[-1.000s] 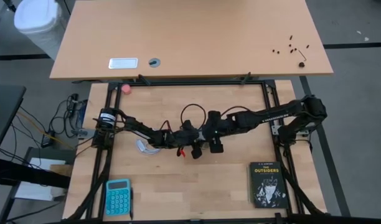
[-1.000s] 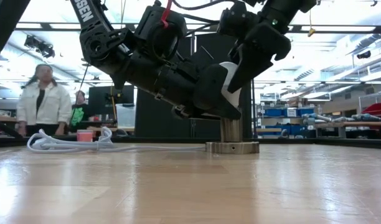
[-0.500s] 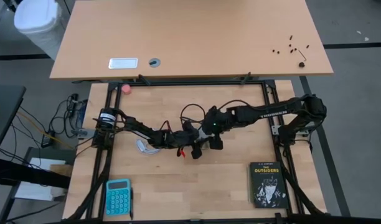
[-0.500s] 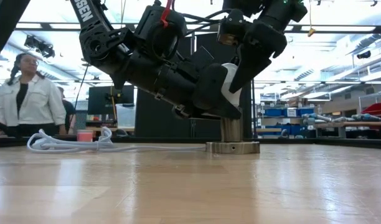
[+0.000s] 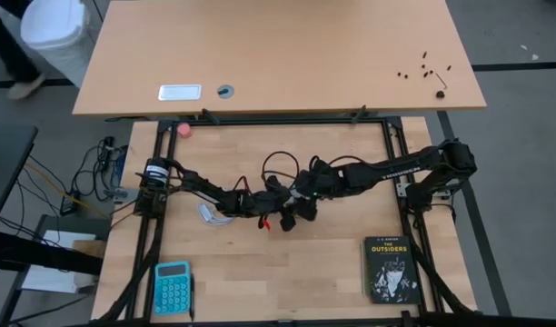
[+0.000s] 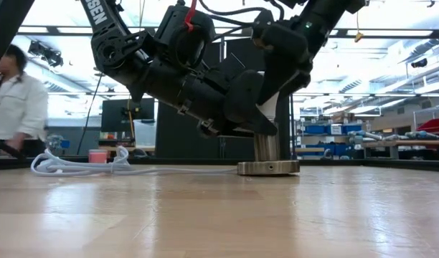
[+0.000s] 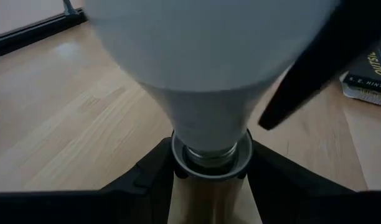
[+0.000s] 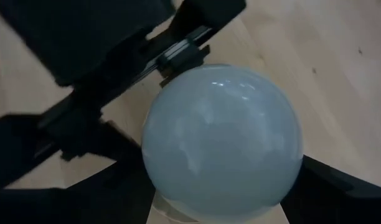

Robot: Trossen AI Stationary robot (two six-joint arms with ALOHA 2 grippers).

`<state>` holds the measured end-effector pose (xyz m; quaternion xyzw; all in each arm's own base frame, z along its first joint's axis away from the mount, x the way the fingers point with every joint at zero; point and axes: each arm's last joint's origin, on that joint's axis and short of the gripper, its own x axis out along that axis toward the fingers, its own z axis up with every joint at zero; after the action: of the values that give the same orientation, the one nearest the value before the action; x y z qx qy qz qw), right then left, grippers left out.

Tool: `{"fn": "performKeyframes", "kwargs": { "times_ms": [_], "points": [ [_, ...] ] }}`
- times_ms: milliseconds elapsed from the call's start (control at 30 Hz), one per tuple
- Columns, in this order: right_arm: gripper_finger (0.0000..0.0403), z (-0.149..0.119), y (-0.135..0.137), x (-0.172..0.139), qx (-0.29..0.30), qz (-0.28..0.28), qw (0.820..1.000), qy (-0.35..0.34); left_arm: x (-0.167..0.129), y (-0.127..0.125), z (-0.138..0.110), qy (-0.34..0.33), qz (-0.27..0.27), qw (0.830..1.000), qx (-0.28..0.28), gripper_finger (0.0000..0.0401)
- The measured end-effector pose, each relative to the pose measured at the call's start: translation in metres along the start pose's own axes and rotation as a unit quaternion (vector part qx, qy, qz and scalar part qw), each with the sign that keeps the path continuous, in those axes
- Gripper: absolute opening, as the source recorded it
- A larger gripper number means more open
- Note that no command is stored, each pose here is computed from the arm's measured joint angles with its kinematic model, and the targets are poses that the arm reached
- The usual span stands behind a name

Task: Screw lightbulb
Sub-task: Insert the white lightbulb into the silver lamp

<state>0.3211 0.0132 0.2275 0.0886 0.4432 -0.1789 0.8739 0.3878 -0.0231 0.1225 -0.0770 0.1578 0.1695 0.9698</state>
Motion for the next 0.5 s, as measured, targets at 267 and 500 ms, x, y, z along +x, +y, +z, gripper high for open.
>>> {"fn": "performKeyframes", "kwargs": {
  "times_ms": [267,500],
  "points": [
    [0.0292,-0.008,0.01,0.023,0.016,-0.006,1.0,0.025,-0.002,-0.004,-0.002,-0.001,0.018,1.0,-0.001,0.0178],
    [0.0294,-0.008,0.018,0.019,0.002,-0.008,1.0,0.005,-0.004,-0.007,-0.002,-0.004,0.022,1.0,0.006,0.0178]
  ]
}}
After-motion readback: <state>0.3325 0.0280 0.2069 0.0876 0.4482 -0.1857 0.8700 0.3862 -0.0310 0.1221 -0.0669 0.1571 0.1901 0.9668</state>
